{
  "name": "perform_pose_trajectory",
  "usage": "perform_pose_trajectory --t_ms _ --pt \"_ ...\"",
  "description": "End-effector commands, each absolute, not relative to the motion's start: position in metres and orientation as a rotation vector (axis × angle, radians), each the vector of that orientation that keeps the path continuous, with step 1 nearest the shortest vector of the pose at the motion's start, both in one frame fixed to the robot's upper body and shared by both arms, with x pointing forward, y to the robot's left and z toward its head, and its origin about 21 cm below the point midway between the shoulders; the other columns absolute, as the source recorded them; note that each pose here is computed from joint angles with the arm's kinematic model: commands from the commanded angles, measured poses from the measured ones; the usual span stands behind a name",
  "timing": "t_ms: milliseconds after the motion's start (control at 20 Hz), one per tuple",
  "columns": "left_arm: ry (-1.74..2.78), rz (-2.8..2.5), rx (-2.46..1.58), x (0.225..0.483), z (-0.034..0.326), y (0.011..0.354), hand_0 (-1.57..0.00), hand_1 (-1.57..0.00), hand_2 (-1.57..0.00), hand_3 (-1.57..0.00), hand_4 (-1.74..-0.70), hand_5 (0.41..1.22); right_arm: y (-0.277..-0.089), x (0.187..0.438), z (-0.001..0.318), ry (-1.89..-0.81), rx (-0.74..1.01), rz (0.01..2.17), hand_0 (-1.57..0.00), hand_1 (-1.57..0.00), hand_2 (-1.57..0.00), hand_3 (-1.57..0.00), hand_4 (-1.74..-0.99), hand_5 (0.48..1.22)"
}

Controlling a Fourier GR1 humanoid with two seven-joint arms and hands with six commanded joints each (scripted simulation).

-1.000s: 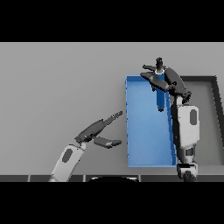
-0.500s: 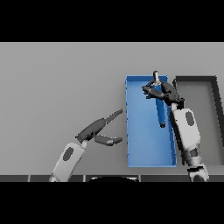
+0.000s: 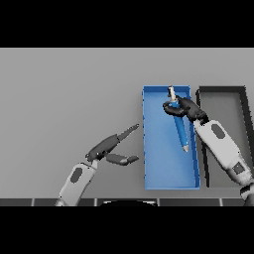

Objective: Pick up the blue pipe and place it into the blue bin.

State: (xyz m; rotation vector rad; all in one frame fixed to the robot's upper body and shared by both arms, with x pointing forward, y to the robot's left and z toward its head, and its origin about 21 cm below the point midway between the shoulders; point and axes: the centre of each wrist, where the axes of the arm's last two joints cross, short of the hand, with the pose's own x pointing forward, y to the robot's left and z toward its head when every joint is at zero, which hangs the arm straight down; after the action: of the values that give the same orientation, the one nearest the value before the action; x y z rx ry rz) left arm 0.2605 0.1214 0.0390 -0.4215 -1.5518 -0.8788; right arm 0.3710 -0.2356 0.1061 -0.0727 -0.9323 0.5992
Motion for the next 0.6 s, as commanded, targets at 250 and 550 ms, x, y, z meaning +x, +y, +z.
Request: perform_pose_trajectory --t_ms 250,550 --pt "-1.57 -0.881 -0.435 0.2535 0.0356 0.1205 0.0 0.0 0.0 0.0 -0.93 0.496 -0.2359 0.3691 0.1057 -0.884 -0.124 0.743 -0.07 -0.07 -0.07 -0.02 -1.161 0.771" --pt "-1.573 -0.873 -0.435 0.2551 0.0381 0.1211 0.0 0.0 0.0 0.0 -0.93 0.495 -0.2323 0.368 0.1015 -0.881 -0.132 0.805 -0.02 -0.02 -0.02 0.0 -1.084 0.714"
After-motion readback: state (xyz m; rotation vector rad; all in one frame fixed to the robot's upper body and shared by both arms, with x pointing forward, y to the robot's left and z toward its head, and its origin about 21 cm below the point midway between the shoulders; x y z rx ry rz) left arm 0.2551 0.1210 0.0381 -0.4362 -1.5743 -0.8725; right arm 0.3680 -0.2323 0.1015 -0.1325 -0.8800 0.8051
